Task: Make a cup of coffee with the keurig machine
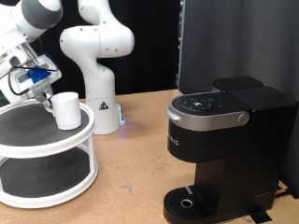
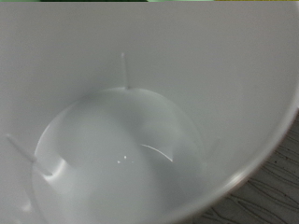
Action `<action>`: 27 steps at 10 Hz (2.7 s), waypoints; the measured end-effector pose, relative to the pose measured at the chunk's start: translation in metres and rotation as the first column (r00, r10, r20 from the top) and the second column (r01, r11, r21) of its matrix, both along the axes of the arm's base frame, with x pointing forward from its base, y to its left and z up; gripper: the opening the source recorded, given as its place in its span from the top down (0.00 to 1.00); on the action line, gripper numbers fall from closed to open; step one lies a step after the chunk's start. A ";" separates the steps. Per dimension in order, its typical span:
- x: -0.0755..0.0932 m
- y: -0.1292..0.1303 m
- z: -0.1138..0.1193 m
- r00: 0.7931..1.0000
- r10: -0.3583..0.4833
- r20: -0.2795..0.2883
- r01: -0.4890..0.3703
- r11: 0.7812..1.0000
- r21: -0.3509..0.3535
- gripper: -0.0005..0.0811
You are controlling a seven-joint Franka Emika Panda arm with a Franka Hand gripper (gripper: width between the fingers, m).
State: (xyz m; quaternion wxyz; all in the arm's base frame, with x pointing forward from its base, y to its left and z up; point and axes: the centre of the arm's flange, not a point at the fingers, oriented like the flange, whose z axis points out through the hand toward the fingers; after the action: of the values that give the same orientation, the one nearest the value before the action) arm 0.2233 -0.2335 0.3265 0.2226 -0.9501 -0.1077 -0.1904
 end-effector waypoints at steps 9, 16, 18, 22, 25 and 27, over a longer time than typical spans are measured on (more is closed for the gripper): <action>-0.013 0.015 0.091 0.999 0.039 -0.008 -0.038 0.991 0.126 0.90; 0.021 0.049 0.098 0.995 -0.095 -0.021 0.097 0.987 0.128 0.90; 0.043 0.065 0.105 0.991 -0.136 -0.009 0.136 0.983 0.124 0.90; 0.086 0.096 0.094 0.988 -0.155 -0.013 0.156 0.981 0.119 0.90; 0.107 0.113 0.082 0.987 -0.162 -0.011 0.162 0.980 0.116 0.90; 0.113 0.121 0.074 0.988 -0.148 -0.033 0.151 0.983 0.107 0.90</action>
State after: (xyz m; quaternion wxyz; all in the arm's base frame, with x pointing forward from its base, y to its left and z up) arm 0.3364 -0.1129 0.4007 0.2605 -0.9442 -0.0226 -0.2001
